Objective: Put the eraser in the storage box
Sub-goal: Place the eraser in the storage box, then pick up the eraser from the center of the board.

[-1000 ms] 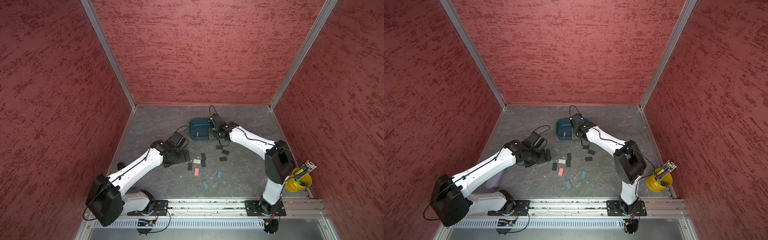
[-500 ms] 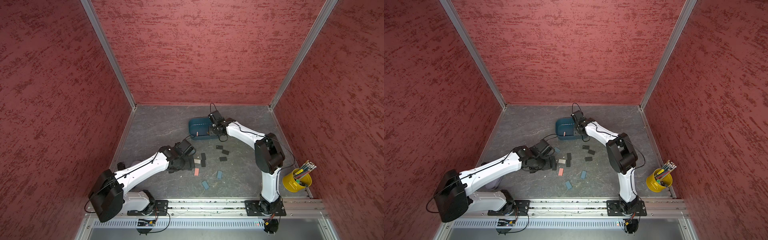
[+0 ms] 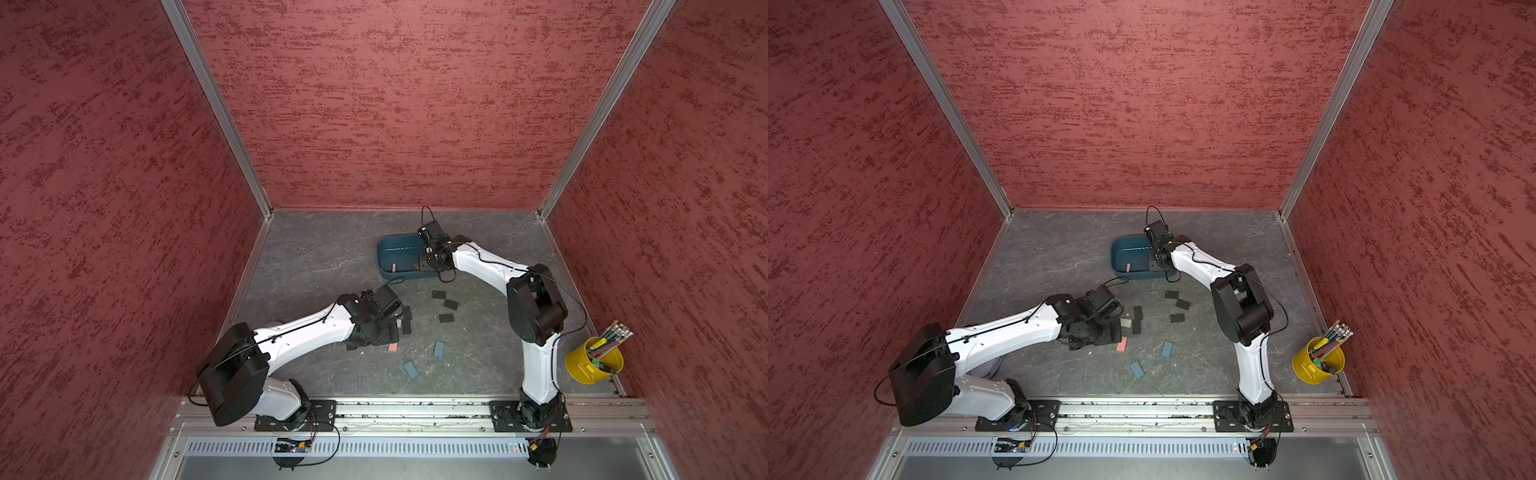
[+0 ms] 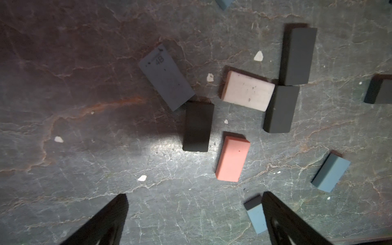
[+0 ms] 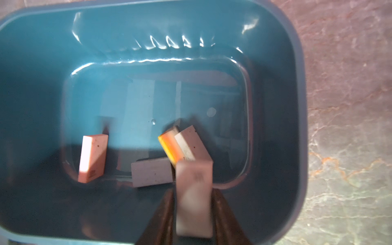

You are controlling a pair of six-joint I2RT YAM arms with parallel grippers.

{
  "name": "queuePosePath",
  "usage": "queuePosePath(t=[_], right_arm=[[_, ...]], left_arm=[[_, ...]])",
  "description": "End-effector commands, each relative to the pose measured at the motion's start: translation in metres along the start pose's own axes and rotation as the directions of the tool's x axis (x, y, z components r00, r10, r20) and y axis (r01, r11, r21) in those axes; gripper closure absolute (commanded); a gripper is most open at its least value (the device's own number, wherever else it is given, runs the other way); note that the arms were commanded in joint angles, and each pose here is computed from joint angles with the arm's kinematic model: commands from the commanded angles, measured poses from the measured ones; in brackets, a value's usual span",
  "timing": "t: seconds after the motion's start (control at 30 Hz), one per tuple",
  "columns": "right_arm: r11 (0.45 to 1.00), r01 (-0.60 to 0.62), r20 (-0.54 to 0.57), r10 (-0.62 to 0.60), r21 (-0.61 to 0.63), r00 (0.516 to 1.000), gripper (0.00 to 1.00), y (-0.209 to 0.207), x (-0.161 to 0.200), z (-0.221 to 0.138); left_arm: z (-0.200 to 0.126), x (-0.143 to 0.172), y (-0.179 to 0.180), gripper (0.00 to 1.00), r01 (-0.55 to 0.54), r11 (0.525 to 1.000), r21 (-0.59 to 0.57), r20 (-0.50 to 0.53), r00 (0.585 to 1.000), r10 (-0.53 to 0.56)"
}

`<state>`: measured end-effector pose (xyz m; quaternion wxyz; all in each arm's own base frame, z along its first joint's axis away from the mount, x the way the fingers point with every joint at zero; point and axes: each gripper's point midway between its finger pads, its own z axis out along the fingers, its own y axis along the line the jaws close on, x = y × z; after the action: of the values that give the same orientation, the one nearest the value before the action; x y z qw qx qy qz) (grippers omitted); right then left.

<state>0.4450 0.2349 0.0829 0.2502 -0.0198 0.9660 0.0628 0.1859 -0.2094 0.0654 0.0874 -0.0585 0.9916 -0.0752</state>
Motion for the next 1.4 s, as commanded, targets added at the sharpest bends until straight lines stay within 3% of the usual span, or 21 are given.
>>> queuePosePath(t=[0.0, 0.27, 0.47, 0.67, 0.97, 1.37], right_arm=[[1.0, -0.002, 0.032, 0.003, -0.022, 0.999, 0.59, 0.005, -0.012, -0.002], [0.999, -0.016, 0.101, 0.02, -0.042, 0.995, 0.21, 0.005, -0.025, -0.028], [0.995, -0.053, 0.214, 0.07, -0.083, 0.974, 0.01, 0.0, -0.038, -0.076], [0.989, -0.1, 0.292, 0.128, -0.107, 0.948, 0.01, -0.015, -0.032, -0.116], [0.977, -0.148, 0.376, 0.196, -0.152, 0.906, 0.01, -0.034, -0.018, -0.165], [0.971, -0.157, 0.409, 0.219, -0.181, 0.886, 0.01, -0.045, -0.001, -0.18]], left_arm=[[0.0, -0.005, -0.013, 0.0, 0.002, 1.0, 0.017, 0.023, 1.0, -0.002], [0.008, 0.001, -0.022, 0.0, -0.02, 1.0, 0.001, 0.008, 1.0, 0.02], [0.011, 0.003, -0.029, 0.0, -0.039, 0.999, -0.002, 0.007, 0.999, 0.039], [0.019, 0.008, -0.035, 0.0, -0.058, 0.998, -0.018, -0.009, 0.998, 0.058], [0.032, 0.019, -0.041, 0.1, -0.093, 0.993, -0.068, -0.024, 0.996, 0.092], [0.042, 0.017, -0.049, 0.31, -0.114, 0.99, -0.08, -0.032, 0.993, 0.112]])
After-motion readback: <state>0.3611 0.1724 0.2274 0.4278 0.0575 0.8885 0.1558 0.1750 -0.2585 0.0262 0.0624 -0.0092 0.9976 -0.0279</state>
